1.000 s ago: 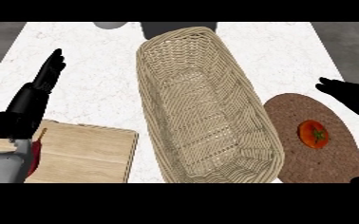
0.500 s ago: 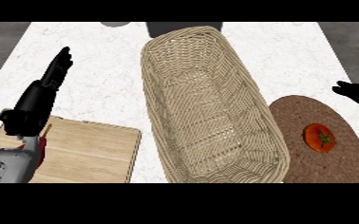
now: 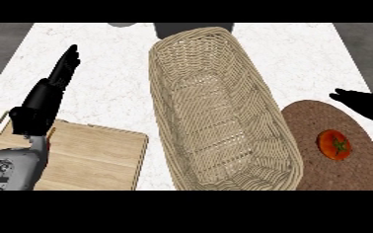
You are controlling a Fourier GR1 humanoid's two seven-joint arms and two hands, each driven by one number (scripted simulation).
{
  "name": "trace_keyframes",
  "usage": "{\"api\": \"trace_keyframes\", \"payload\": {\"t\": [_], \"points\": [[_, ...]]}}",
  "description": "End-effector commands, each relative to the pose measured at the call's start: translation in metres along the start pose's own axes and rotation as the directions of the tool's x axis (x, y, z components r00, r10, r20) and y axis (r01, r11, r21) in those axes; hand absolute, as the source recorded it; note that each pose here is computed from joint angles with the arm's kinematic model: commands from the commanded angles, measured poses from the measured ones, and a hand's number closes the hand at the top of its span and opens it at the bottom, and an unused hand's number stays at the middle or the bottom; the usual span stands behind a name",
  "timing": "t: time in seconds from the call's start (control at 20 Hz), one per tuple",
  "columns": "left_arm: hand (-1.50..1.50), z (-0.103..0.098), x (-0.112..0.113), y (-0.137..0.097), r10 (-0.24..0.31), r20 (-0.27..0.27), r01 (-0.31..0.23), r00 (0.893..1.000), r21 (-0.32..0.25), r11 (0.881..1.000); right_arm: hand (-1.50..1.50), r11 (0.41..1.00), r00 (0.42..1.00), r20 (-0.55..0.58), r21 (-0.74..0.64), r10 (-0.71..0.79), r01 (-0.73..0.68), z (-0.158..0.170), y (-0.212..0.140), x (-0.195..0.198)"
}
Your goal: Pick the tomato from the placemat and place it in the basket
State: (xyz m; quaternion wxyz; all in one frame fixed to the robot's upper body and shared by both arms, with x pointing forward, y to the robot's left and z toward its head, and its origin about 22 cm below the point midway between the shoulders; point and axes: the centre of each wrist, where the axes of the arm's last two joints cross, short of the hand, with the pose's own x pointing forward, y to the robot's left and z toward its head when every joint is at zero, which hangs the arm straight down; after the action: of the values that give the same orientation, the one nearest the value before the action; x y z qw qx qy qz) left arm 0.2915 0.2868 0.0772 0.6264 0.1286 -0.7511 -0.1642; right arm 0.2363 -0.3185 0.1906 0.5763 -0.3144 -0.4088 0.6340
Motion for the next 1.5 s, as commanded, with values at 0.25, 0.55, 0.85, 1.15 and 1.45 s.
{"api": "trace_keyframes", "payload": {"t": [0.25, 0.55, 0.85, 1.15, 1.45], "points": [[0.0, 0.006, -0.014, 0.007, 0.013, 0.002, -0.013, 1.0, -0.018, 1.0, -1.5, 0.995, 0.997, -0.055, 0.095, 0.048, -0.043, -0.036, 0.029, -0.019], [0.0, 0.007, -0.003, 0.018, -0.008, 0.003, 0.008, 1.0, 0.008, 1.0, -1.5, 0.997, 0.996, -0.076, 0.064, 0.048, -0.043, -0.042, 0.062, -0.027], [0.0, 0.0, -0.008, -0.002, 0.025, 0.01, -0.025, 1.0, -0.008, 1.0, -1.5, 0.999, 0.998, -0.054, 0.04, 0.035, -0.033, -0.072, 0.088, -0.038], [0.0, 0.003, -0.004, 0.0, 0.004, -0.003, -0.004, 1.0, 0.01, 1.0, -1.5, 0.999, 0.998, -0.041, 0.001, 0.052, -0.052, -0.071, 0.08, -0.022], [0.0, 0.0, -0.011, 0.0, 0.01, 0.007, -0.011, 1.0, 0.013, 1.0, -1.5, 1.0, 0.999, -0.042, 0.003, 0.005, -0.005, -0.081, 0.116, -0.038]]}}
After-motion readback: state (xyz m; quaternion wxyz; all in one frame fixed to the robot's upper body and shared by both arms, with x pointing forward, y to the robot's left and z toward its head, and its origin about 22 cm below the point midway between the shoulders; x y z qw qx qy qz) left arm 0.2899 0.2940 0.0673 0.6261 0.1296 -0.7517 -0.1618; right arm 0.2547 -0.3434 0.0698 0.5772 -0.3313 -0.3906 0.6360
